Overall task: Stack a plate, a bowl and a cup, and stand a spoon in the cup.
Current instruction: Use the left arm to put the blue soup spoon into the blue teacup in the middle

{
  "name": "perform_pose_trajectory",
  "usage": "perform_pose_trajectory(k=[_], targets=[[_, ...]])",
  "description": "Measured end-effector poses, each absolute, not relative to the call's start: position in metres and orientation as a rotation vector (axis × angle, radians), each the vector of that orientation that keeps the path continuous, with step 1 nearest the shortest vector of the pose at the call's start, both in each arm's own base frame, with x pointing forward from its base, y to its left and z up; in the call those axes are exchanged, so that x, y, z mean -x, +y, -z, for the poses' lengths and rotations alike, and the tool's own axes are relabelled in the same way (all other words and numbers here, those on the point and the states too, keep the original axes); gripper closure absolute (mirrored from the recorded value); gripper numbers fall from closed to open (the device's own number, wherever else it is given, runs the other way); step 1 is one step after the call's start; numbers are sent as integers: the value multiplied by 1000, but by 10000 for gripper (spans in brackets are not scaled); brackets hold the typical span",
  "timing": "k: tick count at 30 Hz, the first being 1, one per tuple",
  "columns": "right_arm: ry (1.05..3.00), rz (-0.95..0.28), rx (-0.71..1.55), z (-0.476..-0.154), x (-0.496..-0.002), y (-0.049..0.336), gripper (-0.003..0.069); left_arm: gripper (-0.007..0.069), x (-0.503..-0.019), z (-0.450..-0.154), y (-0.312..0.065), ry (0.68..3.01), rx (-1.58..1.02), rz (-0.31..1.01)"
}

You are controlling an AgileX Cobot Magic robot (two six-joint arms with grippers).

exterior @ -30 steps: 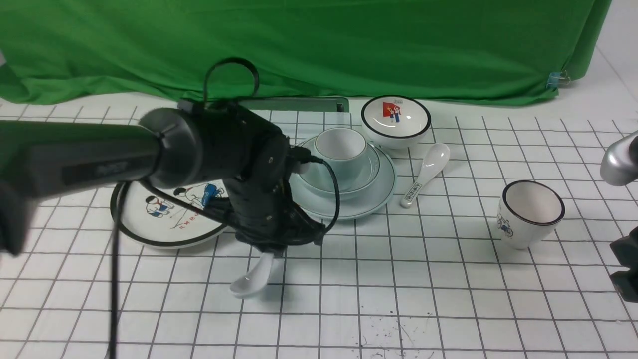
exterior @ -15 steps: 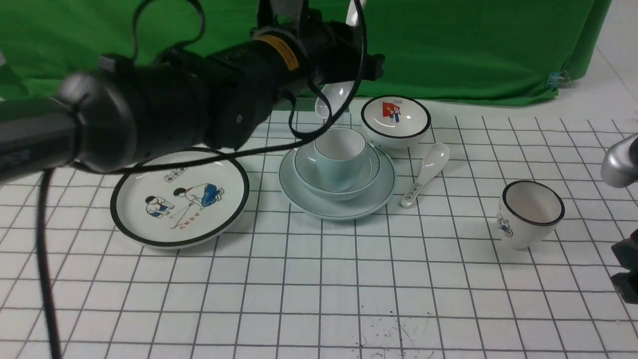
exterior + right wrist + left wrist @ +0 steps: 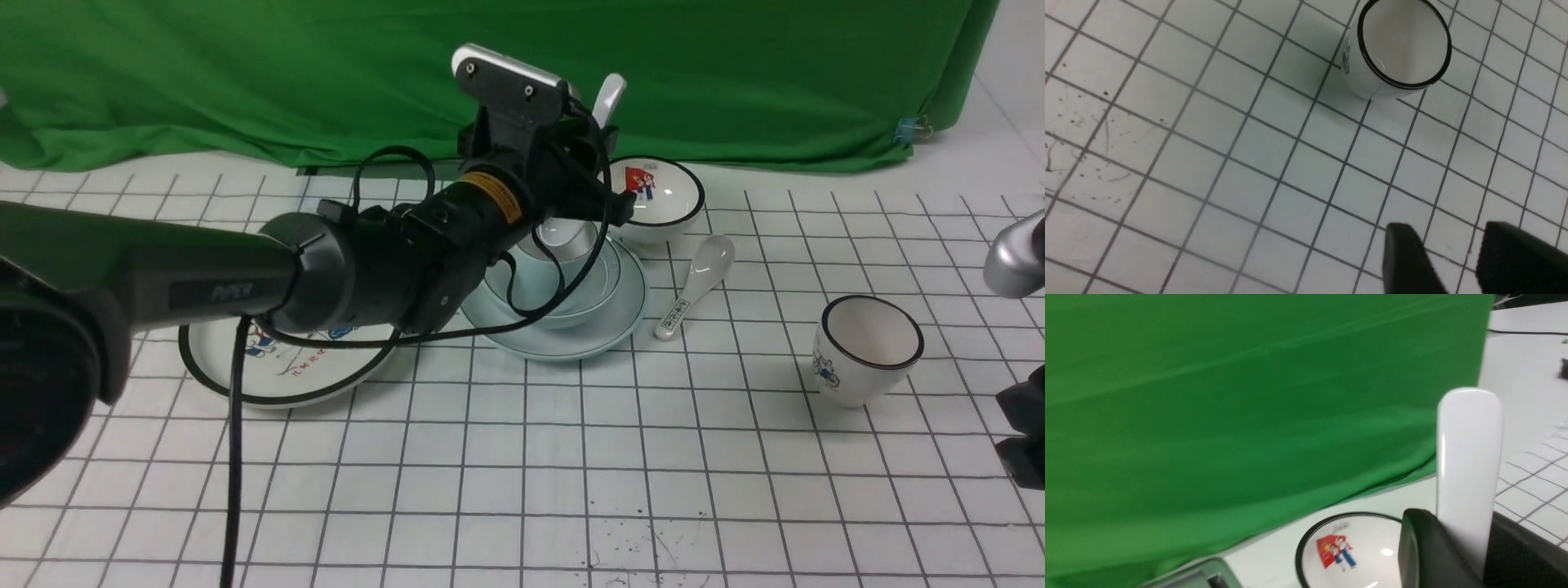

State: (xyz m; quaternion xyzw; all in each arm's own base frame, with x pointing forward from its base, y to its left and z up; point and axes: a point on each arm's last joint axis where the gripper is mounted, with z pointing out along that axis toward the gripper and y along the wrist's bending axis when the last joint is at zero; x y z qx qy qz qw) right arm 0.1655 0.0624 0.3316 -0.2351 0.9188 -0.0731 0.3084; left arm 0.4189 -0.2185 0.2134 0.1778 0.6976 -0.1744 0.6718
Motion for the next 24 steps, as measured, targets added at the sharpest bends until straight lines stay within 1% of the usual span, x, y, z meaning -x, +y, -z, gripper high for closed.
perform_pose_trajectory(k=[1,3,4,5,6,7,8,9,11,13,14,15,17,19,20,21,22,23,24], targets=[[2429,193,621,-332,-166,62,369,548,-419,-213,-218,1572,-397,393],[2433,195,620,-332,-165,62,400,544,-420,-210,-218,1591,-377,395],[2435,196,620,-332,-165,62,403,540,-420,-210,-218,1593,-379,394],[2435,201,627,-332,-164,61,421,530,-420,-209,-218,1602,-389,391],[2442,215,649,-332,-161,59,456,508,-419,-206,-218,1620,-407,385],[2442,219,656,-333,-160,59,468,503,-419,-206,-218,1622,-412,384],[2461,242,677,-334,-154,55,526,463,-419,-202,-219,1660,-436,373],[2465,243,676,-334,-153,54,526,452,-419,-201,-219,1665,-437,372],[2500,269,674,-338,-139,45,620,389,-418,-195,-217,1720,-471,349],[2482,253,646,-345,-124,37,645,350,-418,-196,-214,1759,-490,328],[2479,248,643,-346,-122,36,646,350,-418,-198,-214,1761,-492,324],[2443,223,618,-352,-110,30,648,334,-415,-205,-210,1800,-508,303],[2385,175,587,-359,-94,23,648,330,-410,-219,-206,1826,-523,283],[2238,77,540,-367,-69,12,648,358,-393,-264,-196,1834,-555,241],[2180,51,527,-369,-63,9,648,377,-388,-274,-193,1847,-561,231],[2170,44,526,-367,-61,9,648,389,-384,-283,-191,1836,-558,230],[2044,-6,504,-365,-50,5,648,445,-367,-313,-182,1846,-562,213],[2006,-19,503,-359,-48,4,648,479,-358,-328,-176,1843,-558,208],[1938,-40,496,-353,-44,3,648,534,-343,-350,-168,1837,-551,203]])
